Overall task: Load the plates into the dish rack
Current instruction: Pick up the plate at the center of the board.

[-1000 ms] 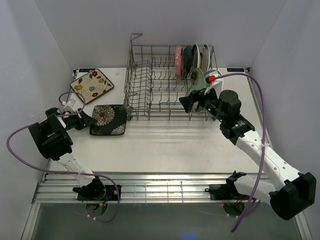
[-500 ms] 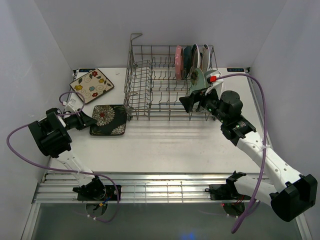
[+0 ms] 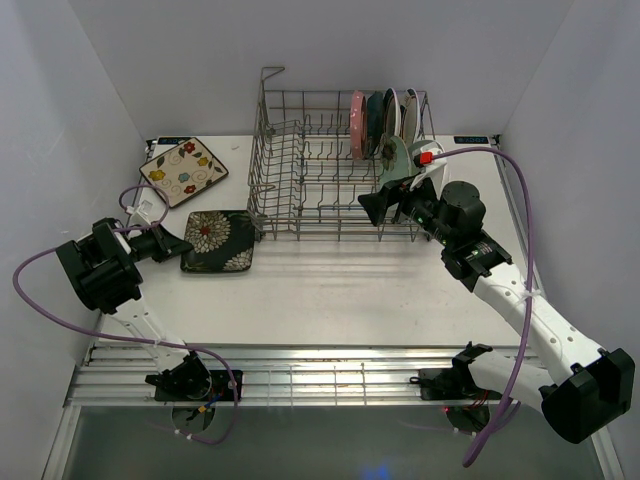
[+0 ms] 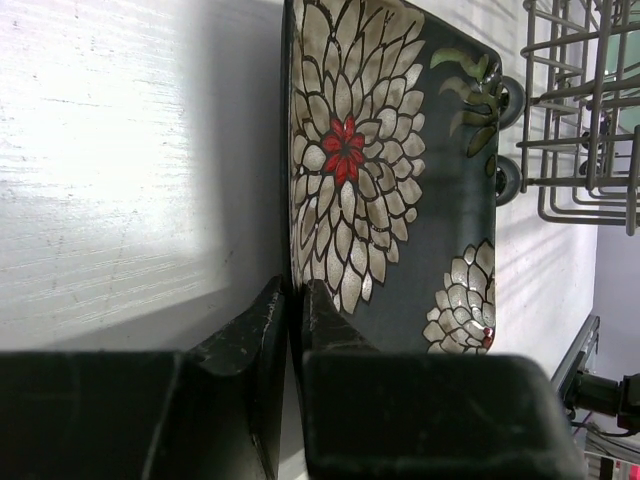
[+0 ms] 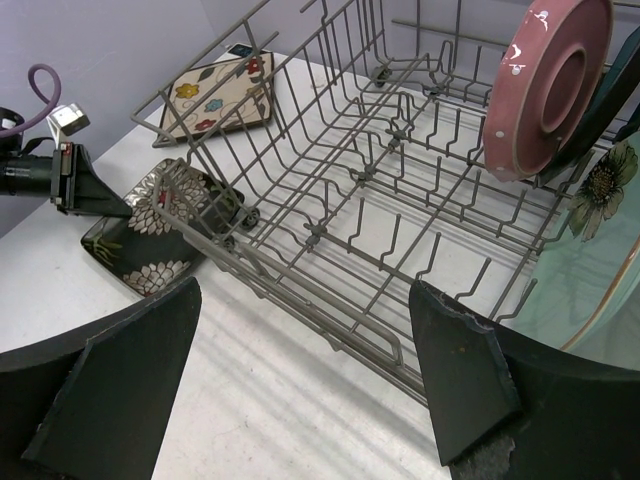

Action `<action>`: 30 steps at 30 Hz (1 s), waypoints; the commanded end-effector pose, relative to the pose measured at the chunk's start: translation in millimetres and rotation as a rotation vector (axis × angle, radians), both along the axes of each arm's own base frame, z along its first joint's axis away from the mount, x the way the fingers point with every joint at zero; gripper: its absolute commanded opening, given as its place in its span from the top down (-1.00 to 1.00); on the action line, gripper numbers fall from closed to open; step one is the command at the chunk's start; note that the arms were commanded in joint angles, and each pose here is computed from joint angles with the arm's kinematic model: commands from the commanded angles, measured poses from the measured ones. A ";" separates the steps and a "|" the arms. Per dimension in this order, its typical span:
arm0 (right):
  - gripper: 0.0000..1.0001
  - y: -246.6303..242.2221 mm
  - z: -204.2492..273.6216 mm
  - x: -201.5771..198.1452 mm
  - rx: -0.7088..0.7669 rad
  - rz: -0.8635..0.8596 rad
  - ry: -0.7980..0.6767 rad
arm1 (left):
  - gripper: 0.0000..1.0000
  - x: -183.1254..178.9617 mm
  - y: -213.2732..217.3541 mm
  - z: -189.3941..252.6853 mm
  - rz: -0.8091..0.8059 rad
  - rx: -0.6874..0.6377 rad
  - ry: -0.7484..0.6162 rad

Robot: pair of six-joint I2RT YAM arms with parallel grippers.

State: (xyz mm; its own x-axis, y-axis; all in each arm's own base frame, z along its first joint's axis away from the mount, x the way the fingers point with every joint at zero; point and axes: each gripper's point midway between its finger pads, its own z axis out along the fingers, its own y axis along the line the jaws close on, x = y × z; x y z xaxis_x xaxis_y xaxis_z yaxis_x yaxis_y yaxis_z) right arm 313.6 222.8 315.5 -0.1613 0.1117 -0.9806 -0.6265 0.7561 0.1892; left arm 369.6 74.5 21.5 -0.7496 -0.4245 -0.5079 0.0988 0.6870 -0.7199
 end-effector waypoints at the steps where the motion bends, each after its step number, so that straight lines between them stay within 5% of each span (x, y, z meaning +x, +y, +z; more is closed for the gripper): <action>1: -0.80 2.7 15.2 -3.4 0.031 0.020 -0.050 | 1.00 7.2 8.5 5.9 -0.018 0.065 -0.042; 16: -0.80 11.5 10.6 -2.7 0.035 0.059 -0.027 | 1.00 0.9 40.1 82.6 0.057 0.081 -0.152; 30: -0.80 25.4 12.3 -12.4 0.060 0.152 -0.014 | 1.00 -6.1 38.1 161.5 0.049 -0.055 -0.247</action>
